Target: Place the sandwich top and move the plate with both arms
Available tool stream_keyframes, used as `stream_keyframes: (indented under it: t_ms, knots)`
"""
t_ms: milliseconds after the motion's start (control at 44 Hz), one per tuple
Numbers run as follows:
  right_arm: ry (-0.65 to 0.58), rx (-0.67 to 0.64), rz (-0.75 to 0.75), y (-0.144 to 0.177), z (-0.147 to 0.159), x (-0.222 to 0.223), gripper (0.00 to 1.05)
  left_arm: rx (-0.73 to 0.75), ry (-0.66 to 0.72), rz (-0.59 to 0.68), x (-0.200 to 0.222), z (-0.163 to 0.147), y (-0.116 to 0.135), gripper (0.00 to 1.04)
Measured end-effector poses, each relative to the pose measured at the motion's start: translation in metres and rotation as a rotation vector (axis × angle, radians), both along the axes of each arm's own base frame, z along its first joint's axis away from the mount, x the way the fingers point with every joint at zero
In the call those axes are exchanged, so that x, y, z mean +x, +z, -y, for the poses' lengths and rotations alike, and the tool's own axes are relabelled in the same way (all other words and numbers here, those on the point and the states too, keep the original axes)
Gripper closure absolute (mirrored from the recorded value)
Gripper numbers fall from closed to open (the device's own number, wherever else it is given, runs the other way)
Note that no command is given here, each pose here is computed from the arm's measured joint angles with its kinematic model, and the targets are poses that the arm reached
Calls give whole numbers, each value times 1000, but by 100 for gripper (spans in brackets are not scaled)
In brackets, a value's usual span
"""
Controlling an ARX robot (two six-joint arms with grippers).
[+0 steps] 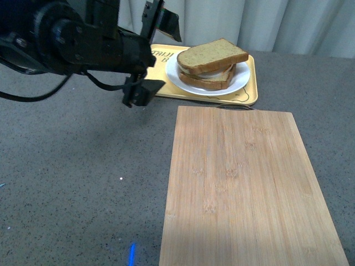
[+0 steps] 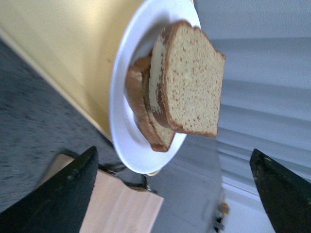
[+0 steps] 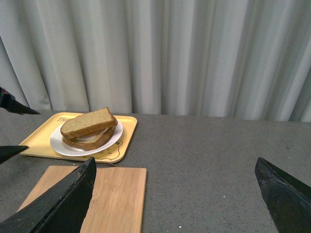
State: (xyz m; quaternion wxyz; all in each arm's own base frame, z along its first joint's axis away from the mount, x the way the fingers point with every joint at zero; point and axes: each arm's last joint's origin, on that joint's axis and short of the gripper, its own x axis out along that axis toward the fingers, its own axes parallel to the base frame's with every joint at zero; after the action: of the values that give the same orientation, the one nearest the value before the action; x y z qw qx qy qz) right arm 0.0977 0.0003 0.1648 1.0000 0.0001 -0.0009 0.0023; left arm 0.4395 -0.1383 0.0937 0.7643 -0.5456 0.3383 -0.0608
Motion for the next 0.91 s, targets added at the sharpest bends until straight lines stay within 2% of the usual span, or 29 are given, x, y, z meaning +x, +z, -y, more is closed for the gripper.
stream_keyframes:
  t_ms: [23,68,114,136,159,205,250,318,386,523,705,909]
  knots:
    - [0,0,0,0,0,0,9,47,14,9,-6,-3,5,5]
    - [0,0,0,0,0,0,9,100,19,28,-12,-7,10,6]
    - [0,0,0,0,0,0,9,234,77,174,-15,-10,13,12]
    - [0,0,0,0,0,0,9,254,88,199,-16,-11,13,14]
    - [0,0,0,0,0,0,9,376,167,341,-22,-16,15,19]
    - [0,0,0,0,0,0,9,534,214,467,-35,-25,16,26]
    - [0,0,0,0,0,0,9,752,219,594,-58,-39,19,37]
    - [0,0,0,0,0,0,9,910,197,667,-75,-52,25,46]
    - [-1,0,0,0,0,0,9,1006,190,710,-91,-63,35,55]
    - [0,0,0,0,0,0,9,1104,169,742,-121,-80,46,73]
    - [0,0,0,0,0,0,9,1160,131,712,-161,-100,45,101]
    - [0,0,0,0,0,0,9,1165,124,733,-192,-110,53,101]
